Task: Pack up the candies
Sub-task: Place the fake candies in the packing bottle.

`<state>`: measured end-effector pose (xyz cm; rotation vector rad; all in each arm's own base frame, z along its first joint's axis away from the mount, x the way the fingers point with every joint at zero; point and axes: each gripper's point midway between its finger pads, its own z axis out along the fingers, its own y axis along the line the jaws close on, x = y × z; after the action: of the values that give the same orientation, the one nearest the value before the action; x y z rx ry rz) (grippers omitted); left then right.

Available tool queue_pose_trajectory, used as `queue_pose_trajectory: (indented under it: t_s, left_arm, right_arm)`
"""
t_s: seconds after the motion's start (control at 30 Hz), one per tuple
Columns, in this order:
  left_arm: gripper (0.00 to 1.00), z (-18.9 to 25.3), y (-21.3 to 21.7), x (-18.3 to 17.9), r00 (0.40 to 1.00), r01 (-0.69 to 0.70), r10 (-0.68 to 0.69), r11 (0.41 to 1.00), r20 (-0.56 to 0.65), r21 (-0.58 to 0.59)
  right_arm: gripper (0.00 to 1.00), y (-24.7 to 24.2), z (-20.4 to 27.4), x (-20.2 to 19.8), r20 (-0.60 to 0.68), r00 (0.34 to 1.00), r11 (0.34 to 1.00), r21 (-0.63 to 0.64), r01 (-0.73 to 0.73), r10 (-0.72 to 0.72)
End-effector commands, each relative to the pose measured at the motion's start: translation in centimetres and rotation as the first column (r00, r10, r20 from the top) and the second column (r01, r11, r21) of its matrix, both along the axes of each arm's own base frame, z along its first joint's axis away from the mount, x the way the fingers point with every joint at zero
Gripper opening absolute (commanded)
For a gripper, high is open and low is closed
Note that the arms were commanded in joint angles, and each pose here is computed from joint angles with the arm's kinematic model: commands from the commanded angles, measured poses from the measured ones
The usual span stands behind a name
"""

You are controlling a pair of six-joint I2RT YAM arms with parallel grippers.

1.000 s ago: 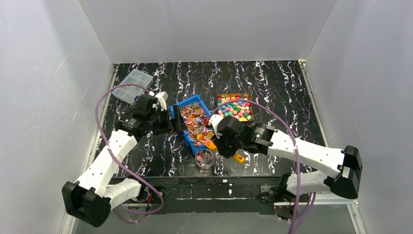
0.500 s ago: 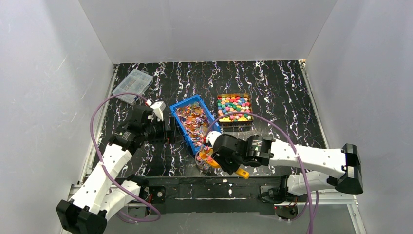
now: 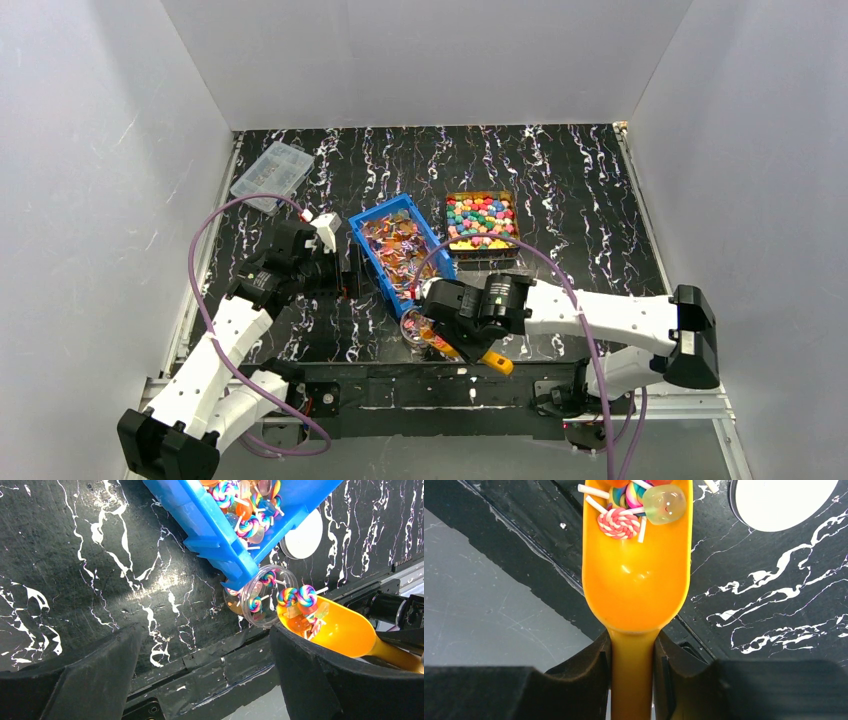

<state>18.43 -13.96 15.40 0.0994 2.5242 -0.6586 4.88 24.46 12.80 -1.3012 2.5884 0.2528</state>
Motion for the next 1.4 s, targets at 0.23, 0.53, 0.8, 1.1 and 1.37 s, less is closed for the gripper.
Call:
queue_pose_trajectory:
  t_s: [0.23, 0.53, 0.8, 1.1, 1.37]
  left_arm:
    - [0.98, -0.1, 0.6, -0.4, 1.000, 0.000, -0.001, 1.000, 0.017, 0.022]
    - [0.98, 0.4, 0.9, -0.8, 0.999, -0.004, 0.003, 1.000, 0.050, 0.016]
    - [0.98, 0.8, 1.0, -1.0, 0.997, -0.006, 0.006, 1.000, 0.075, 0.011]
    - [0.98, 1.0, 0.9, -1.3, 0.996, 0.005, -0.006, 1.000, 0.089, 0.008]
    - [0.98, 1.0, 0.7, -1.5, 0.995, 0.017, -0.017, 1.000, 0.094, 0.006]
  right_arm:
    - [0.01, 0.9, 2.0, -0.3, -0.043, 0.999, 0.994, -0.110, 0.013, -0.018]
    - [0.01, 0.9, 2.7, -0.5, -0.077, 0.997, 0.976, -0.219, 0.005, -0.022]
    - [0.01, 1.2, 3.5, -0.3, -0.099, 0.994, 0.964, -0.264, 0.018, -0.045]
    - [0.01, 1.9, 4.2, -0.5, -0.173, 0.978, 0.971, -0.226, 0.073, -0.113]
    - [0.01, 2.3, 5.2, -0.4, -0.235, 0.958, 0.975, -0.181, 0.126, -0.167]
